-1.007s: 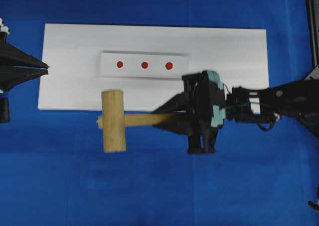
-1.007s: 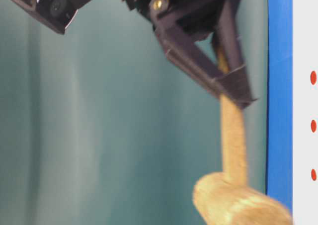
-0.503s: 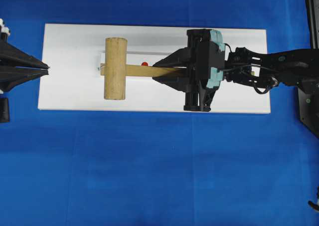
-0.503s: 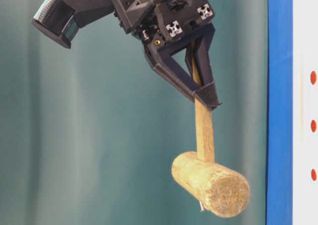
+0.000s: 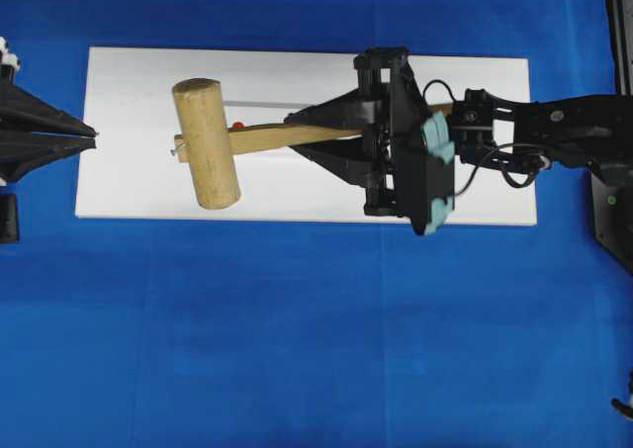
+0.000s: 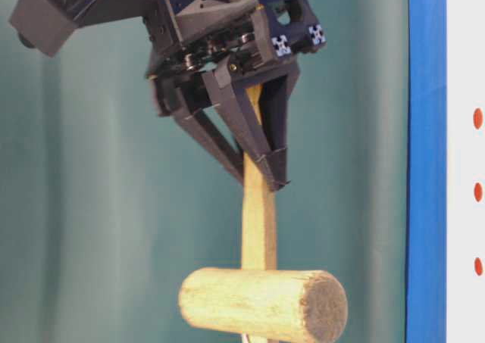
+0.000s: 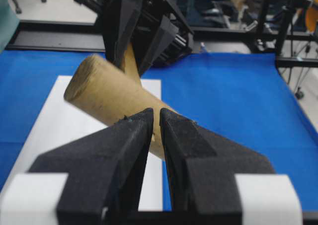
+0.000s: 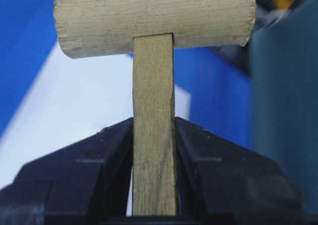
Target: Hit the mark with a hammer.
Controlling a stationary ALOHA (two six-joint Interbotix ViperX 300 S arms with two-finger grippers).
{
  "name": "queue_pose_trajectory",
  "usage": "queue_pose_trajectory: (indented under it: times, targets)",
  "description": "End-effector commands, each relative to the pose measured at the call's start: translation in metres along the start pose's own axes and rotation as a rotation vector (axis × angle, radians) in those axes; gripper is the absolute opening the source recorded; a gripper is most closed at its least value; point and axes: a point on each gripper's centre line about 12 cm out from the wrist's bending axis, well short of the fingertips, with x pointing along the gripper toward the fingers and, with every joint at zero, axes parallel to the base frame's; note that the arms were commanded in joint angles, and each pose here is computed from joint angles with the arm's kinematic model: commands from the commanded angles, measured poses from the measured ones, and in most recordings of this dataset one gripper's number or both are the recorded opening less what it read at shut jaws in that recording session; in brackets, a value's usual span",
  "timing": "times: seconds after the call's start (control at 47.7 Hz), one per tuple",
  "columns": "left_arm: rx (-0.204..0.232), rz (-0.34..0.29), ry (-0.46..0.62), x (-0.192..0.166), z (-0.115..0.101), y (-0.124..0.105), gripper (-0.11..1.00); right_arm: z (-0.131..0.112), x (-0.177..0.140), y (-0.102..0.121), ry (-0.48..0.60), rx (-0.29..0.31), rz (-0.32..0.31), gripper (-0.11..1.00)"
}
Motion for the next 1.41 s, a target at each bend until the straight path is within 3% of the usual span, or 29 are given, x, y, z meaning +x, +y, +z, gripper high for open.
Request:
queue_pose_trajectory:
  times: [0.0,0.126,0.189,0.357,0.566,0.671,0.734,0.923,0.986,1.385]
  targets:
    - [-0.008,0.000,-0.011,0.001,0.004,0.000,0.13,0.022,-0.004,-0.016,-0.070,-0.066,-0.059,0.10]
    - [-0.040,0.000,-0.011,0.001,0.004,0.000,0.13,0.022,-0.004,-0.017,-0.068,-0.175,-0.064,0.10]
    - [-0.060,0.000,-0.011,0.001,0.004,0.000,0.13,0.022,-0.004,-0.017,-0.068,-0.198,-0.066,0.10]
    - [-0.106,0.000,-0.011,0.001,0.004,0.000,0.13,0.023,-0.004,-0.017,-0.079,-0.215,-0.079,0.10]
    - [-0.109,0.001,-0.008,0.002,0.003,0.000,0.13,0.025,-0.005,-0.019,-0.094,-0.215,-0.098,0.10]
    - [-0.117,0.011,0.004,0.003,0.001,0.002,0.19,0.025,-0.005,-0.020,-0.094,-0.213,-0.098,0.10]
    - [-0.144,0.017,0.009,0.005,0.000,0.003,0.27,0.025,-0.005,-0.019,-0.092,-0.212,-0.098,0.10]
    - [-0.236,0.027,0.022,0.005,-0.004,0.005,0.80,0.026,-0.005,-0.020,-0.093,-0.212,-0.098,0.10]
    - [-0.253,0.035,0.025,0.005,-0.005,0.006,0.90,0.026,-0.005,-0.020,-0.094,-0.212,-0.100,0.10]
    - [-0.330,0.123,-0.043,0.020,-0.007,0.027,0.93,0.026,-0.005,-0.020,-0.096,-0.211,-0.102,0.10]
